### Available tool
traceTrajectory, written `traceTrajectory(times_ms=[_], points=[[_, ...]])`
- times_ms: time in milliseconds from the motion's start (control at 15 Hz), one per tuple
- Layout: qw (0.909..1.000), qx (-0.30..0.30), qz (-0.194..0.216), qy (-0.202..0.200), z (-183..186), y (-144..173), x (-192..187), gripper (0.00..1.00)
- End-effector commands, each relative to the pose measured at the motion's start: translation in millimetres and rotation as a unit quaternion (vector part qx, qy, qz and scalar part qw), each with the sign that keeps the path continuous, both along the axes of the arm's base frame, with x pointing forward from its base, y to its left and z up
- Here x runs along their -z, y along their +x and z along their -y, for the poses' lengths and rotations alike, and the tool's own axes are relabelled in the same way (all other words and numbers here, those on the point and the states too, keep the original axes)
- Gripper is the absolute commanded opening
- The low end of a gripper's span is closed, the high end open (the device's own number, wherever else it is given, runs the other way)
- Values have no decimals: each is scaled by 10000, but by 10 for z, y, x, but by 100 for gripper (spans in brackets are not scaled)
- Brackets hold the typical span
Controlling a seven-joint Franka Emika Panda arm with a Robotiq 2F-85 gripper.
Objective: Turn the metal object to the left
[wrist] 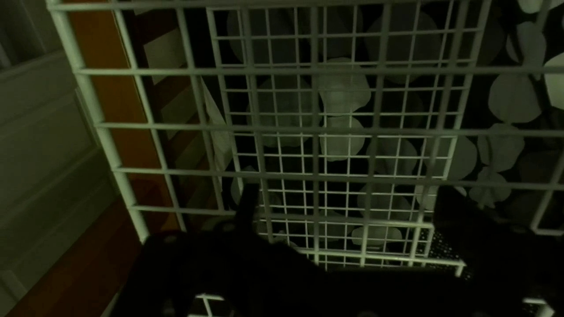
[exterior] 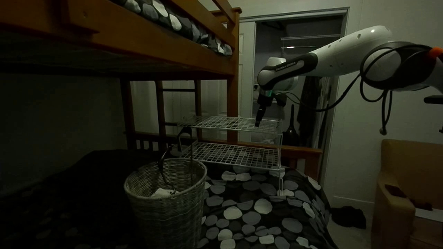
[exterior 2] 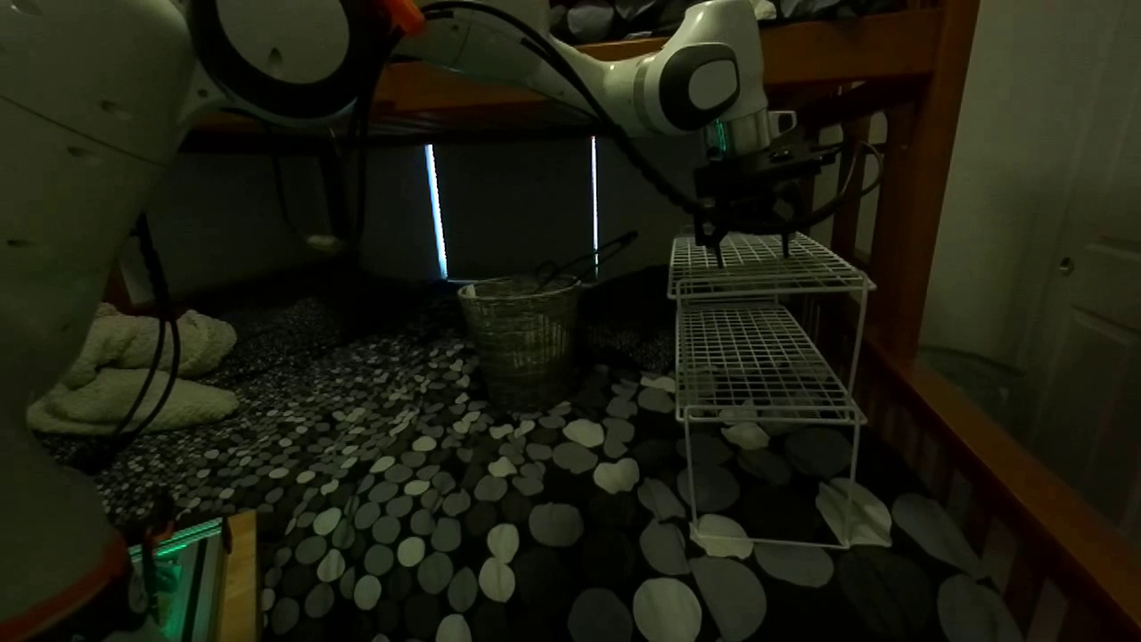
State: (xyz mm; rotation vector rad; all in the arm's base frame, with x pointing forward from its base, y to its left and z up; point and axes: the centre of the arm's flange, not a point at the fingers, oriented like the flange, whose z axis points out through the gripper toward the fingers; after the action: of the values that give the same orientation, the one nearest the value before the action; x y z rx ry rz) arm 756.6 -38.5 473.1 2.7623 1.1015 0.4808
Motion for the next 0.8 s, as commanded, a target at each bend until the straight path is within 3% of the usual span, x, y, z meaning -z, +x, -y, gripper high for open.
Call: traceTrajectory(times_ms=[0,133,467,733], points=[[9992,177,-288,-203,66,50,48,100],[9989,197,-326,-262,78,22,41,100],[9986,203,-483,77,209,7,-76,100],[9987,134,-173,468,265,-6,-204,100]])
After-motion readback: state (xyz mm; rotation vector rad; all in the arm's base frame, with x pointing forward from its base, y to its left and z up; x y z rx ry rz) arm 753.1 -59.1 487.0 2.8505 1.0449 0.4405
